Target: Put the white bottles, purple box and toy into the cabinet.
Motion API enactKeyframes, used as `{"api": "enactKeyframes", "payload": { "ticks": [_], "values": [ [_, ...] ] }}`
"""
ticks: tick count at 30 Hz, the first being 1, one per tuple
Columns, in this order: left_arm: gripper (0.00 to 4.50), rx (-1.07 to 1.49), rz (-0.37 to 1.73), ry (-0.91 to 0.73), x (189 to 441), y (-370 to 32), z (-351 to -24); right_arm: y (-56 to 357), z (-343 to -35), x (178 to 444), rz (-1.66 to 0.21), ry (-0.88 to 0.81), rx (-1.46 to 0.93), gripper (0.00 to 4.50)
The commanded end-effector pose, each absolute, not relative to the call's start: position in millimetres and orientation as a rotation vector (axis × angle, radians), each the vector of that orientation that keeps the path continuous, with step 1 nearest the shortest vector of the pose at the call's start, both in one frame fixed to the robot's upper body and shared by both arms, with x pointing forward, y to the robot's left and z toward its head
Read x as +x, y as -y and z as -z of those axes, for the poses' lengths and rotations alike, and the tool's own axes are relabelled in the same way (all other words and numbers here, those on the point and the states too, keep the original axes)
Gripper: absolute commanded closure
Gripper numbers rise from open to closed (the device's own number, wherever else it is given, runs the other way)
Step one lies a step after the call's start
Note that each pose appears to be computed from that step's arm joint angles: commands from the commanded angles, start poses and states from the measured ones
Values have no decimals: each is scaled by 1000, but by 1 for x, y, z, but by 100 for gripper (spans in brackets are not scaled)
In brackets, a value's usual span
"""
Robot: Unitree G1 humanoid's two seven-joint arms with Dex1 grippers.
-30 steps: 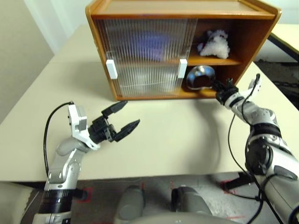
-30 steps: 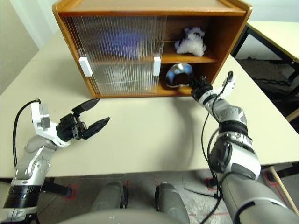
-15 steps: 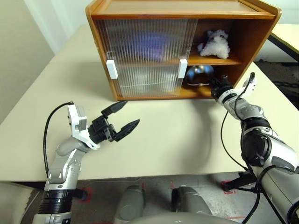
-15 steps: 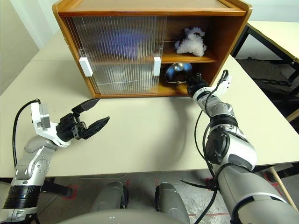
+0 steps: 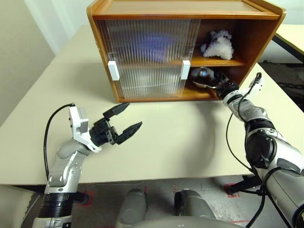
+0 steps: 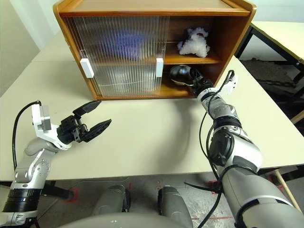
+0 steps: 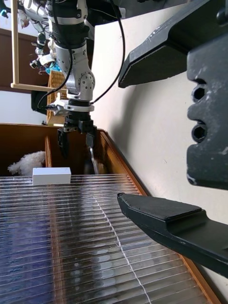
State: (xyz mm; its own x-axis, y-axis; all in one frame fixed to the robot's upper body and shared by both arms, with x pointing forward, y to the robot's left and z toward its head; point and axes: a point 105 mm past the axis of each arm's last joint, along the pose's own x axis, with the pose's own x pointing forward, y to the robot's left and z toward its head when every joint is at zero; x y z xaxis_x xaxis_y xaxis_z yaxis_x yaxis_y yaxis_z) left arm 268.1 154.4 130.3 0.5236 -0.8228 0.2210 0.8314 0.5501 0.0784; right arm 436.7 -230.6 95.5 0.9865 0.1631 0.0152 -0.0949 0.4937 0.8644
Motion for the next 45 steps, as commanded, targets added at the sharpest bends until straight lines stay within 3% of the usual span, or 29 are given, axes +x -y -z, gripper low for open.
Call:
{"api": "enactKeyframes", "payload": {
  "ticks": [1,8,11,15,23,30,45],
  "values": [
    [0,-25,1004,233,269,-153,-129,238,-90,427,-194,-105,937,3],
    [0,-30,1002,233,268,-153,-128,256,-89,405,-228,-92,746,3],
    [0,-33,1002,232,269,-154,-127,250,-94,386,-345,-67,554,20],
    [0,-37,1007,229,270,-152,-127,226,-100,364,-535,-36,499,131],
    [0,-37,1013,227,272,-152,-127,162,-103,345,-808,-75,450,447],
    [0,-32,1004,228,272,-154,-126,118,-118,372,-810,-35,433,447],
    [0,-40,985,228,270,-153,-123,95,-150,409,-733,73,416,447]
  ]
}}
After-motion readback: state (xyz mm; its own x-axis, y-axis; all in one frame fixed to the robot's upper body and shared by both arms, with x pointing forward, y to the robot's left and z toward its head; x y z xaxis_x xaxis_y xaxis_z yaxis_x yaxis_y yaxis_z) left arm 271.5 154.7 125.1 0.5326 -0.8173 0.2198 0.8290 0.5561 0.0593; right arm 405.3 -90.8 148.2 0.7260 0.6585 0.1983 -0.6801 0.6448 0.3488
